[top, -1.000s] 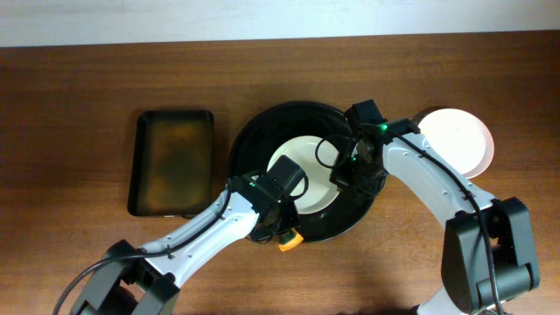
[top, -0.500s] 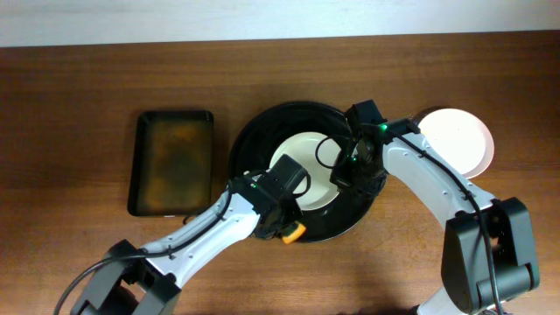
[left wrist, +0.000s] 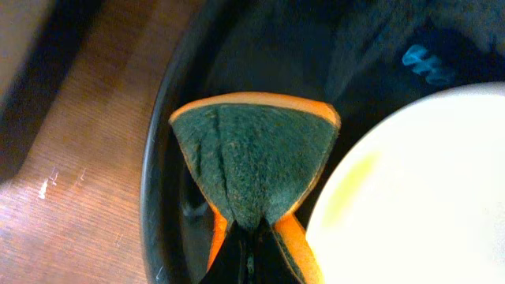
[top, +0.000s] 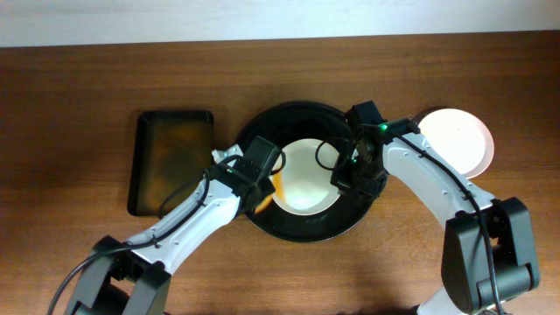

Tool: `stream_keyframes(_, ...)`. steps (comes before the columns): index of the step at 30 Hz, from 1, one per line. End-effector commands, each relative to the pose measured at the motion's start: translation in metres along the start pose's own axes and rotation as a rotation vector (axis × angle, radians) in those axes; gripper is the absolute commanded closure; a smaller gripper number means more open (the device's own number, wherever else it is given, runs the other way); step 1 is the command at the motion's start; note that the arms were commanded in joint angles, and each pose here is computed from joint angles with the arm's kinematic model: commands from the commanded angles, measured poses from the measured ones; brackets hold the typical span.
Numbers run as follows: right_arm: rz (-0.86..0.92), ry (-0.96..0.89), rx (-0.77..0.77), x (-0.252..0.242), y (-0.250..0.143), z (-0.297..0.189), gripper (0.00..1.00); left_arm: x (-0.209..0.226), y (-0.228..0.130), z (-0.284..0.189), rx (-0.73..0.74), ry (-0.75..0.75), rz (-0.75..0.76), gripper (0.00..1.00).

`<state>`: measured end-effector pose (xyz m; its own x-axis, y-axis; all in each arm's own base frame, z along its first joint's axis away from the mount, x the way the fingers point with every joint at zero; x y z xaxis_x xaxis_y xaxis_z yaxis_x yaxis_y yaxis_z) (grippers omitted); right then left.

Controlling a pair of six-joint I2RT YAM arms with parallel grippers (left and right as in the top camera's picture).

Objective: Clean dirty plates on tray and stack at the side
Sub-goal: 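Tilt the plate with the right gripper and scrub it with the sponge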

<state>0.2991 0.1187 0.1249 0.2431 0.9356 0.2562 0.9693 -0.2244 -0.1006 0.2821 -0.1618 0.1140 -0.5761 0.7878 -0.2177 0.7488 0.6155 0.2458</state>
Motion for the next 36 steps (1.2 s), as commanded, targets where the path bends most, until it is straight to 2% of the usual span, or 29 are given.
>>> stream_keyframes(1, -0.017, 0.006, -0.006, 0.002, -0.001, -0.003, 0.96, 0.012, -0.021, -0.005, 0.128, 0.051, 0.036, 1.0)
stream_keyframes(4, -0.017, 0.006, -0.006, 0.002, -0.001, -0.003, 0.96, 0.013, -0.026, -0.005, 0.136, 0.062, 0.054, 1.0)
stream_keyframes(6, -0.016, 0.006, -0.006, 0.002, -0.001, -0.003, 0.96, -0.002, -0.051, -0.001, 0.141, 0.024, 0.132, 1.0)
stream_keyframes(11, -0.016, 0.004, -0.003, 0.002, -0.002, -0.003, 0.96, -0.015, -0.07, 0.001, 0.171, -0.029, 0.139, 1.0)
stream_keyframes(13, -0.016, 0.004, -0.003, 0.002, -0.002, -0.003, 0.96, -0.027, -0.063, 0.001, 0.103, -0.086, 0.128, 1.0)
stream_keyframes(14, -0.015, 0.003, 0.0, 0.001, -0.002, -0.003, 0.96, -0.032, -0.054, 0.002, 0.022, -0.102, 0.12, 1.0)
stream_keyframes(19, -0.015, 0.002, 0.001, 0.001, -0.002, -0.003, 0.96, -0.031, -0.026, 0.0, -0.223, -0.063, 0.09, 1.0)
stream_keyframes(22, -0.032, -0.001, 0.006, 0.001, -0.003, -0.003, 0.96, -0.023, -0.001, 0.004, -0.25, -0.032, 0.057, 1.0)
stream_keyframes(27, -0.034, -0.081, -0.013, -0.008, -0.003, -0.004, 0.96, -0.024, 0.014, -0.008, -0.283, -0.037, 0.255, 1.0)
stream_keyframes(30, -0.038, -0.125, -0.035, -0.013, 0.0, -0.004, 0.96, -0.036, 0.021, -0.032, -0.334, -0.129, 0.372, 1.0)
stream_keyframes(33, -0.041, -0.129, -0.037, -0.013, 0.0, -0.004, 0.96, -0.058, 0.009, -0.038, -0.243, -0.3, 0.512, 1.0)
stream_keyframes(36, -0.048, -0.129, -0.036, -0.013, 0.0, -0.004, 0.96, -0.063, 0.005, -0.039, -0.214, -0.35, 0.534, 1.0)
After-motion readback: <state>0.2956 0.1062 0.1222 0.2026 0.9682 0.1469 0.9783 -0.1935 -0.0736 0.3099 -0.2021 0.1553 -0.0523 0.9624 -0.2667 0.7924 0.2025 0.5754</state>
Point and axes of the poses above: each gripper's point midway between its finger pads, its own z axis out along the fingers, its own x axis along the line the jaws close on, y = z × x, the point moved 7 cm from there along -z, back along the fingers, and after that the axes turned 9 degrees about -z, right-handed, at the moved point
